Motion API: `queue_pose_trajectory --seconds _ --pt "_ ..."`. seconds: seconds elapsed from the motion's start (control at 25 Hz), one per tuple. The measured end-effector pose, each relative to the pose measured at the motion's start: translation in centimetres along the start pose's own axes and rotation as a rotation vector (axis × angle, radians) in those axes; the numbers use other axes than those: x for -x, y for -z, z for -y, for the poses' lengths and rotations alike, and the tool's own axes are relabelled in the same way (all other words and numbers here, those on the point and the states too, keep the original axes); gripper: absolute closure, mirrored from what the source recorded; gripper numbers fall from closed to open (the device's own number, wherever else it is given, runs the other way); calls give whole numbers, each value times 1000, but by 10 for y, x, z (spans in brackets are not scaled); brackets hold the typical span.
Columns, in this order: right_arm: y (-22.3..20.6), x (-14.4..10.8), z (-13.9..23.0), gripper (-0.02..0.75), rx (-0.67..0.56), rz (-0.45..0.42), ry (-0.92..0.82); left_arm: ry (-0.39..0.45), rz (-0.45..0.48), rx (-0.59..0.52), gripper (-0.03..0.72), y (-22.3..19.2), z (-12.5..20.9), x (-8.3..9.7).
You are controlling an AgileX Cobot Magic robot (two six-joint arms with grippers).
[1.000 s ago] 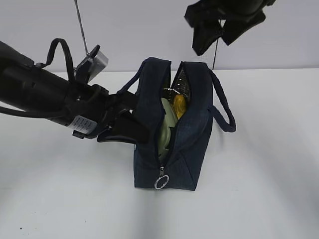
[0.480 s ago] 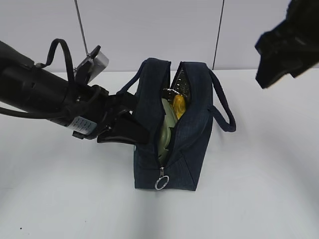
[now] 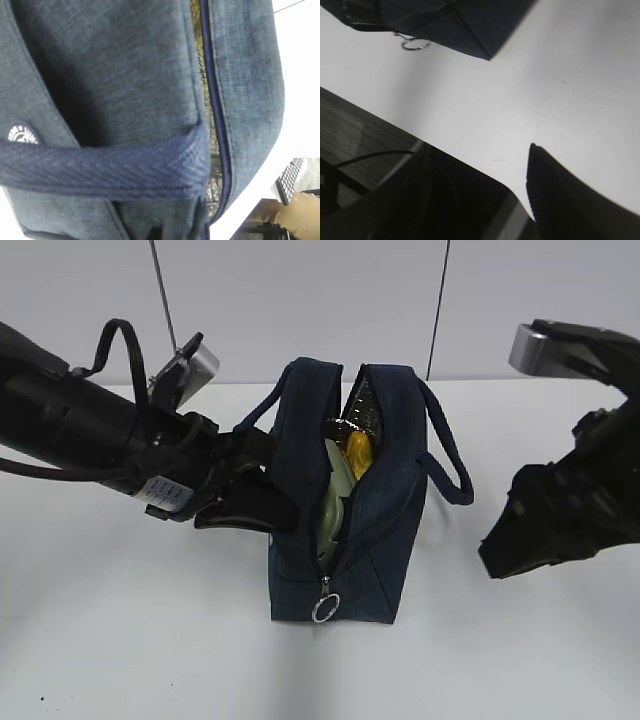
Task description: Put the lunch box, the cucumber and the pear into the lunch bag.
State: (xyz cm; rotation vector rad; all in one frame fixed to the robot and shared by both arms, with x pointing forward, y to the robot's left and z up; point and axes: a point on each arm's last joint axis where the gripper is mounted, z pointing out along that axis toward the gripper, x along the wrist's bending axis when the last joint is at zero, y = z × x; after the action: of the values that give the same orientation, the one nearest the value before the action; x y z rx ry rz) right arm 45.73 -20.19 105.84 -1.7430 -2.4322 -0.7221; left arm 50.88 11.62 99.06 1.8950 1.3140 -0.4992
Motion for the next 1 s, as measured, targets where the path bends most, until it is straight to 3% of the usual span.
queue_pose_trajectory --seconds 0.24,0.52,0.72,0.92,1.0 --pt "-21 -8 -2 320 136 -186 -19 -4 1 -2 697 0 0 0" --pt "-41 -11 -14 338 171 -313 18 -5 2 -2 697 0 0 0" --pt "-53 -1 -21 372 185 -326 18 -5 2 -3 697 0 0 0" --pt "-58 40 -25 403 190 -289 -25 -6 2 -3 697 0 0 0" --pt "-55 52 -22 405 180 -310 -11 -6 2 -3 697 0 0 0"
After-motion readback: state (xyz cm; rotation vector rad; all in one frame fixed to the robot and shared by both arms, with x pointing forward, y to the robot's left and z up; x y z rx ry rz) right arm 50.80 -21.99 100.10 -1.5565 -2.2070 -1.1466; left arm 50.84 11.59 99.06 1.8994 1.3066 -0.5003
